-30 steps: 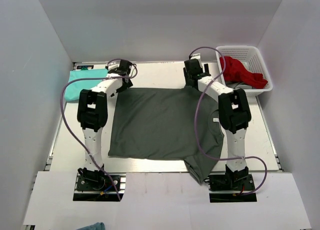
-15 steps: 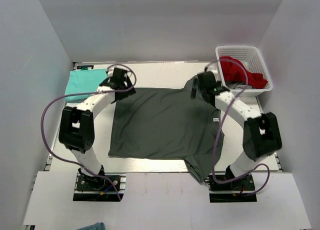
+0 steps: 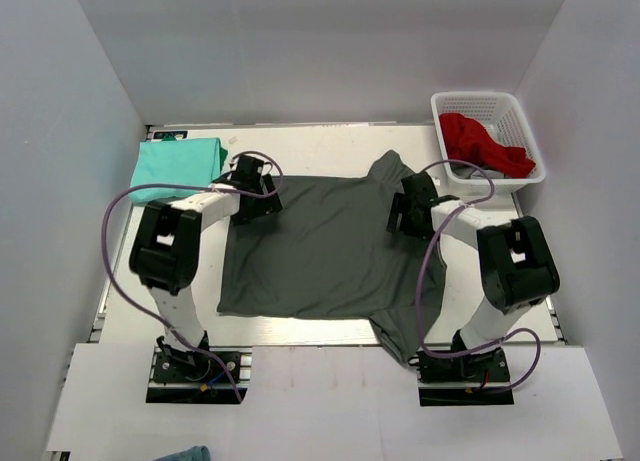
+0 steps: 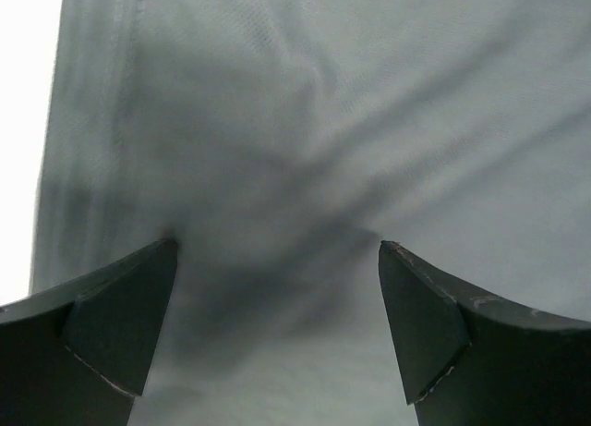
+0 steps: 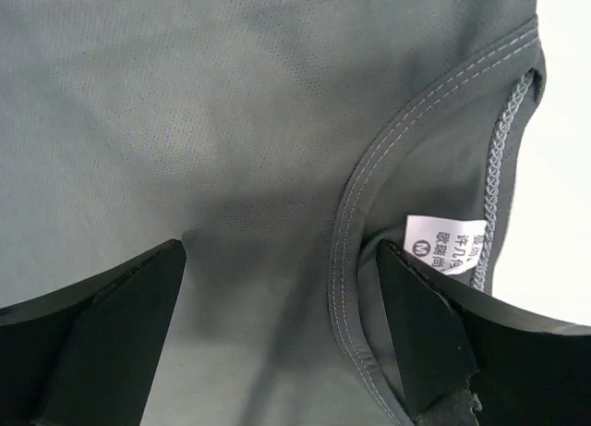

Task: Fold and stack the t-shirts
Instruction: Flatten out the tshirt

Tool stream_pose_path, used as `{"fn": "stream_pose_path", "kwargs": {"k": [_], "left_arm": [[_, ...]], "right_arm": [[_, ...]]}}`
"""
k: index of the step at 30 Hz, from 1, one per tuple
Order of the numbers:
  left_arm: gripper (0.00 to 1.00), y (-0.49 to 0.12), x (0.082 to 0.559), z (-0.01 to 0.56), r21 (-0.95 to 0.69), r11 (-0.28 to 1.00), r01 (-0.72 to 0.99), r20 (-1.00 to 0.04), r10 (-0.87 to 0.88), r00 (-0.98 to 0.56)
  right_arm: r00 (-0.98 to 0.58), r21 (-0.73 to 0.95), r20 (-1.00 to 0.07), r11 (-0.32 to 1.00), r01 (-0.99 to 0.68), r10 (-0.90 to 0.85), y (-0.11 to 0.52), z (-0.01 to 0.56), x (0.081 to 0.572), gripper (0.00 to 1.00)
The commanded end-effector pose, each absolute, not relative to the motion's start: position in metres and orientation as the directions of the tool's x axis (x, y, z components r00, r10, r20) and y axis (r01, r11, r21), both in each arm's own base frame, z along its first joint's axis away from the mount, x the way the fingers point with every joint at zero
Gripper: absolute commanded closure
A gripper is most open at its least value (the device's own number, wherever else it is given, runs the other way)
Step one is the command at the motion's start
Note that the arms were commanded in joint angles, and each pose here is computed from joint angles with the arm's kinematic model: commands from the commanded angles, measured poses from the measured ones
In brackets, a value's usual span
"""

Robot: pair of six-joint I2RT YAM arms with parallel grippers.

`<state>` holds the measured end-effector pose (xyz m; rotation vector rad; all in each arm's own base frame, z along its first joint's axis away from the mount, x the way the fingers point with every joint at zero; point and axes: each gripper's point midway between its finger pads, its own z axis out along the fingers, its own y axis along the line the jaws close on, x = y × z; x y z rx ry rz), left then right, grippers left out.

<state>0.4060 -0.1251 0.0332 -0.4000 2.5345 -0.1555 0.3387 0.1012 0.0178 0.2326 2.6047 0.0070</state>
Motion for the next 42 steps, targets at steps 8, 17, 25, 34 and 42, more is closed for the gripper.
{"fn": "stream_pose_path", "kwargs": {"k": [8,17,25,34,42], "left_arm": [[0.00,-0.085,0.471,-0.002,-0.069,0.918,-0.390,-0.490,-0.372,-0.788],[0.00,-0.097,0.564,0.027,-0.208,0.924,-0.322,-0.543,-0.383,-0.748],[0.00,-0.100,0.546,0.117,-0.232,0.941,-0.246,-0.645,-0.338,-0.686],[0.00,-0.051,0.358,0.117,-0.299,0.817,-0.492,-0.580,-0.565,-0.586],[0.00,-0.033,0.284,0.066,-0.325,0.667,-0.670,-0.478,-0.728,-0.492]], "right_arm": [[-0.856,0.117,-0.489,0.985,0.129,0.170,0.116,0.009,0.429,0.10],[-0.795,0.111,-0.596,0.992,0.059,0.114,0.115,0.042,0.520,0.10],[-0.691,0.148,-0.721,0.986,-0.081,0.051,0.138,0.122,0.502,0.10],[-0.695,0.215,-0.700,0.977,0.012,0.163,0.129,0.131,0.369,0.10],[-0.708,0.325,-0.668,0.946,-0.003,0.228,0.130,0.118,0.305,0.10]]}}
